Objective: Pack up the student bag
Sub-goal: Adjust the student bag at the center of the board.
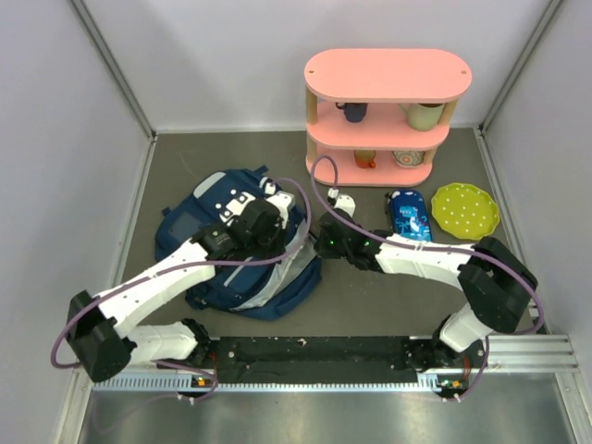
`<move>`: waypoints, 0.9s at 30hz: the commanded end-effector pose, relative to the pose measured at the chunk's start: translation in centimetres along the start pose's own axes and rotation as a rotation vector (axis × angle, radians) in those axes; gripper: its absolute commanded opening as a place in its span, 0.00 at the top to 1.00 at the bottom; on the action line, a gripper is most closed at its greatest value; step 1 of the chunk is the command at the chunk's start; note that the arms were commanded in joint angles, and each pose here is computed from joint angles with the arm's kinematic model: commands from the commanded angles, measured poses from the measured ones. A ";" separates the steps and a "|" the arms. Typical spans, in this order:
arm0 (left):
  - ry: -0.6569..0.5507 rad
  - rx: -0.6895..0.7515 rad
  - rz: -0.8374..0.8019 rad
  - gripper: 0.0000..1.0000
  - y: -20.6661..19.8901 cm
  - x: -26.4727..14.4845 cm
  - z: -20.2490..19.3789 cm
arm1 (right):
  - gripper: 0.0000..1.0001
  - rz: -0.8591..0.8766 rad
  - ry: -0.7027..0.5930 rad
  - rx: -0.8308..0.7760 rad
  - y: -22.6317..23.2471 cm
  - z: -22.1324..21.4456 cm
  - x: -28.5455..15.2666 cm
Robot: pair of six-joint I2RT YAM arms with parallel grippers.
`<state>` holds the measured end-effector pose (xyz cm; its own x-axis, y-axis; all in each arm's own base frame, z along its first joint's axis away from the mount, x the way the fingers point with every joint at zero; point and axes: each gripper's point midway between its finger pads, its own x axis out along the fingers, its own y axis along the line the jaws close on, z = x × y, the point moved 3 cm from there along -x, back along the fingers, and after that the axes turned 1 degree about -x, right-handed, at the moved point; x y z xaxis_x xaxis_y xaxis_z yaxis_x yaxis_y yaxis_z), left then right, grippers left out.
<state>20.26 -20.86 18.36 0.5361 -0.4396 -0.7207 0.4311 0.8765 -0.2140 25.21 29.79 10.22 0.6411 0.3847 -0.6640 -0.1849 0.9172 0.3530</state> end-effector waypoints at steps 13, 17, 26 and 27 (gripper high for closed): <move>0.394 0.209 0.239 1.00 0.4 4.6 -8.3 | 1.00 -0.012 -0.148 0.177 -2.0 1.9 -3.3; 0.251 0.102 0.136 1.00 -2.2 5.1 -6.2 | 1.00 0.038 -0.150 0.186 -1.3 2.0 -3.5; 0.110 0.023 0.133 1.00 -4.2 7.4 -2.2 | 1.00 0.053 -0.137 0.192 -1.9 1.7 -3.6; 0.094 0.030 0.173 1.00 -3.5 7.7 -2.0 | 1.00 0.059 -0.134 0.185 -1.9 1.7 -3.7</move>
<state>18.88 -26.19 11.45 0.4205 -0.3004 -0.8561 0.4247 0.8990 -0.1068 23.26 26.99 10.48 0.6703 0.3998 -0.6252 -0.0789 0.8761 0.4756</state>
